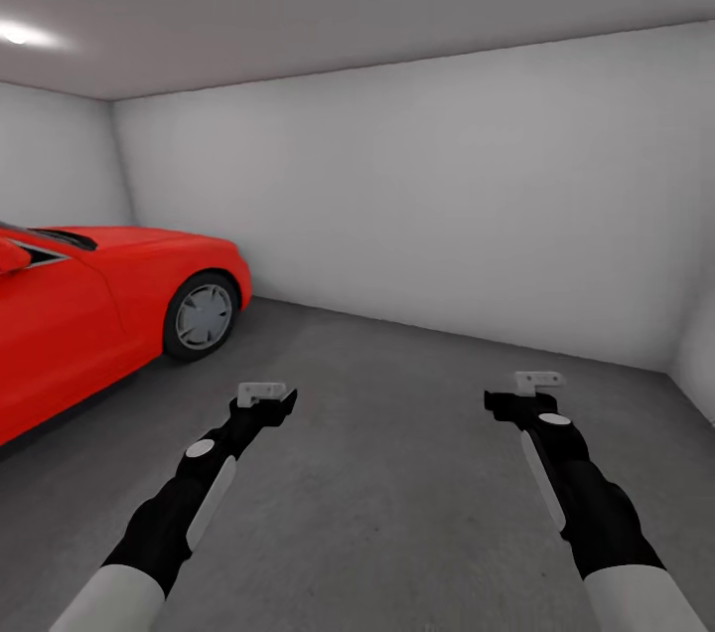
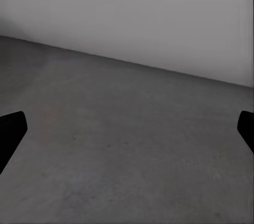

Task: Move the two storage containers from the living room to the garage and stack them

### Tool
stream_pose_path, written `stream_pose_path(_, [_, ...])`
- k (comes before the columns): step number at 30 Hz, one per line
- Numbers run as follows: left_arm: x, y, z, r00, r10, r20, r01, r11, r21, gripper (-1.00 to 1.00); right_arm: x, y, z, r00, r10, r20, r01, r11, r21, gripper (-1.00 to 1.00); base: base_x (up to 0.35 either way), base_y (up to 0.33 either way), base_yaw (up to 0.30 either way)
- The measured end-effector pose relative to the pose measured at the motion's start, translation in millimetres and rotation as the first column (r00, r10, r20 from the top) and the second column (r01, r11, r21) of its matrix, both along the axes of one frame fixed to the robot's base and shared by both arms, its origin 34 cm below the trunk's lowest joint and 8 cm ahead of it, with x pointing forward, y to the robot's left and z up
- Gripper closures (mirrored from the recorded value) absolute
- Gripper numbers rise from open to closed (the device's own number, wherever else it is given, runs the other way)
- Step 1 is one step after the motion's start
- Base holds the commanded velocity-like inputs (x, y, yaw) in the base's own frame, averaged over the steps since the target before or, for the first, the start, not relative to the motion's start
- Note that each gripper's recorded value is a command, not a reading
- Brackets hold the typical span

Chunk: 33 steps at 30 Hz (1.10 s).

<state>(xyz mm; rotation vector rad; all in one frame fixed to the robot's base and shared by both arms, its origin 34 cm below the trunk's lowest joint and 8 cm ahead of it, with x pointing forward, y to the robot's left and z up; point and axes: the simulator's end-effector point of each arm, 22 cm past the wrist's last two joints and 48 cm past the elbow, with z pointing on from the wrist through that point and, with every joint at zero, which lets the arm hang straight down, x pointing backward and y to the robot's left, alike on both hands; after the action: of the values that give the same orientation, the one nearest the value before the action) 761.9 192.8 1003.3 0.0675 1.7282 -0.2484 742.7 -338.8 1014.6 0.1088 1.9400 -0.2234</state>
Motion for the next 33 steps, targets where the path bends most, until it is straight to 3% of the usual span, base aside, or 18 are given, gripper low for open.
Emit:
stream_pose_path(16, [-1, 0, 4, 1.000, 0.000, 0.007, 0.000, 1.000, 0.000, -1.00, -1, 1, 4, 1.000, 0.001, 0.006, -0.001, 1.000, 0.001, -1.00, 0.000, 0.000, -0.252])
stream_pose_path(33, [2, 0, -10, 1.000, 0.000, -0.016, 0.000, 1.000, 0.000, -1.00, 1, 2, -11, 1.000, 0.002, -0.022, -0.002, 1.000, 0.001, -1.00, 0.000, 0.000, -0.151])
